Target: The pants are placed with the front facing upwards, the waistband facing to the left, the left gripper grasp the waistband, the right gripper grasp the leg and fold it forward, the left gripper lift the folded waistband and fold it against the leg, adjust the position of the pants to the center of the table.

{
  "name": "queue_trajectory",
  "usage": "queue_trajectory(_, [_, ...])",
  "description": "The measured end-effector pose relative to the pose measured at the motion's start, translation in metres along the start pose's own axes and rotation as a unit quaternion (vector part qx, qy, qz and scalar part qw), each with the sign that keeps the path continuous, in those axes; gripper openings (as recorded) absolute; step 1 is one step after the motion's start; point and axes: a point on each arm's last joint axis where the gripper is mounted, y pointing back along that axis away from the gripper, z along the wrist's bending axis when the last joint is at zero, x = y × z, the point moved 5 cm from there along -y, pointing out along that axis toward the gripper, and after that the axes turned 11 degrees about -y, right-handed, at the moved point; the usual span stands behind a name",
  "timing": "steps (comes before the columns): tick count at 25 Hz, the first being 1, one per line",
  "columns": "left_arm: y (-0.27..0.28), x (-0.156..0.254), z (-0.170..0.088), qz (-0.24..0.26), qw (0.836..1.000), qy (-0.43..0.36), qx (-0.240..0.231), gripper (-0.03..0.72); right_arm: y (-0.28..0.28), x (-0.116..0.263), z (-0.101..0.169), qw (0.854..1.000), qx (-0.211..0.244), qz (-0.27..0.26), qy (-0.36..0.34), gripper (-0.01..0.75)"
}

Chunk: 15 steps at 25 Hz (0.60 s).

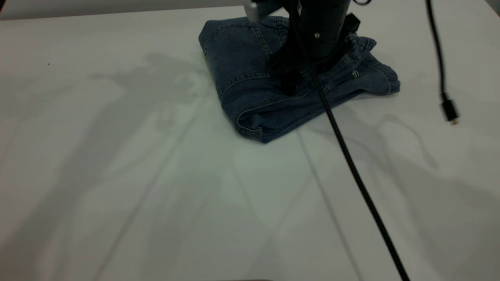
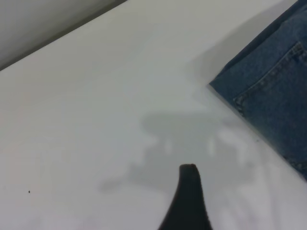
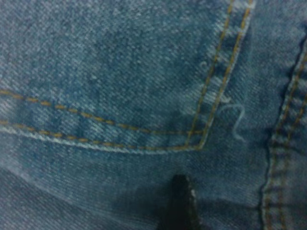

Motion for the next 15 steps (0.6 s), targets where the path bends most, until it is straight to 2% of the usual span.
queue_trajectory(4, [0.000, 0.000, 0.000, 0.000, 1.000, 0.000, 0.000, 0.554, 0.002, 0.007, 0.002, 0.999, -0.006, 0.030, -0.039, 0.529])
queue_trajectory(7, [0.000, 0.000, 0.000, 0.000, 1.000, 0.000, 0.000, 0.554, 0.003, 0.015, 0.010, 0.993, -0.028, 0.063, -0.092, 0.529])
queue_trajectory(9, [0.000, 0.000, 0.000, 0.000, 1.000, -0.004, 0.000, 0.554, 0.005, 0.019, 0.017, 0.987, -0.051, 0.081, -0.131, 0.529])
queue_trajectory(15, [0.000, 0.000, -0.001, 0.001, 1.000, -0.007, 0.001, 0.554, 0.010, 0.019, 0.042, 0.955, -0.125, 0.113, -0.244, 0.529])
